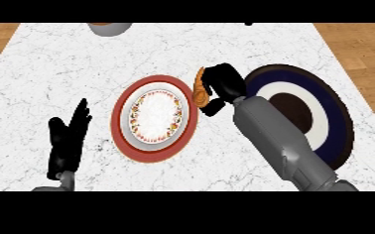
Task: Pick the croissant from the plate and place it in the plate
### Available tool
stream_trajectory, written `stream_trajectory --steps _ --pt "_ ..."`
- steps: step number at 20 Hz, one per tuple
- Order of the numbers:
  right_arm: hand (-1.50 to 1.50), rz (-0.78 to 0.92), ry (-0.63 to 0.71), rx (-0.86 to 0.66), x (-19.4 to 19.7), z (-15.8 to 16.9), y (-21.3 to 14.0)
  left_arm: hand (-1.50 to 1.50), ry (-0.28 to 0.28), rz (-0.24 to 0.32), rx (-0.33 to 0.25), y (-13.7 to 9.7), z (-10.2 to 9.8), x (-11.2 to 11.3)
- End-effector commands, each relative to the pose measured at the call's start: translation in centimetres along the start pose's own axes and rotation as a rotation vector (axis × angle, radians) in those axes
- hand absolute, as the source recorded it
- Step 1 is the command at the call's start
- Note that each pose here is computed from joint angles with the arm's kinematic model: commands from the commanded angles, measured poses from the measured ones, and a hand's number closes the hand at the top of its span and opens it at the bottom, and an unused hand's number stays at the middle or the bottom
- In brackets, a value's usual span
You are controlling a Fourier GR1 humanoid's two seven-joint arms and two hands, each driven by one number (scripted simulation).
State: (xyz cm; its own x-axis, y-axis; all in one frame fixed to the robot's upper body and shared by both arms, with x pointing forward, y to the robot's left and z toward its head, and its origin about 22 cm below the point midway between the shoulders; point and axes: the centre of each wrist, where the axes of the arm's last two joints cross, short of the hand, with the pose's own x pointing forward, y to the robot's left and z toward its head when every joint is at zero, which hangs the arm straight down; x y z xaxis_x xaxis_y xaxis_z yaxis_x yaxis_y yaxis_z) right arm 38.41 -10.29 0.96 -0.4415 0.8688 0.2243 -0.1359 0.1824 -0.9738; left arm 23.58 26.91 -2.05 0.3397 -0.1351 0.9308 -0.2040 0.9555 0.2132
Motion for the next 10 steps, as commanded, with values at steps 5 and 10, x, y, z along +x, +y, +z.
stream_trajectory --steps 5,10 --pt "1.50 -0.043 0.154 -0.467 1.4 1.3 -4.1 0.00 0.022 0.008 0.036 1.1 0.6 -0.8" --pt "1.50 -0.047 0.283 -0.557 1.8 4.5 -4.1 0.00 0.016 0.005 0.032 1.4 1.0 -1.2"
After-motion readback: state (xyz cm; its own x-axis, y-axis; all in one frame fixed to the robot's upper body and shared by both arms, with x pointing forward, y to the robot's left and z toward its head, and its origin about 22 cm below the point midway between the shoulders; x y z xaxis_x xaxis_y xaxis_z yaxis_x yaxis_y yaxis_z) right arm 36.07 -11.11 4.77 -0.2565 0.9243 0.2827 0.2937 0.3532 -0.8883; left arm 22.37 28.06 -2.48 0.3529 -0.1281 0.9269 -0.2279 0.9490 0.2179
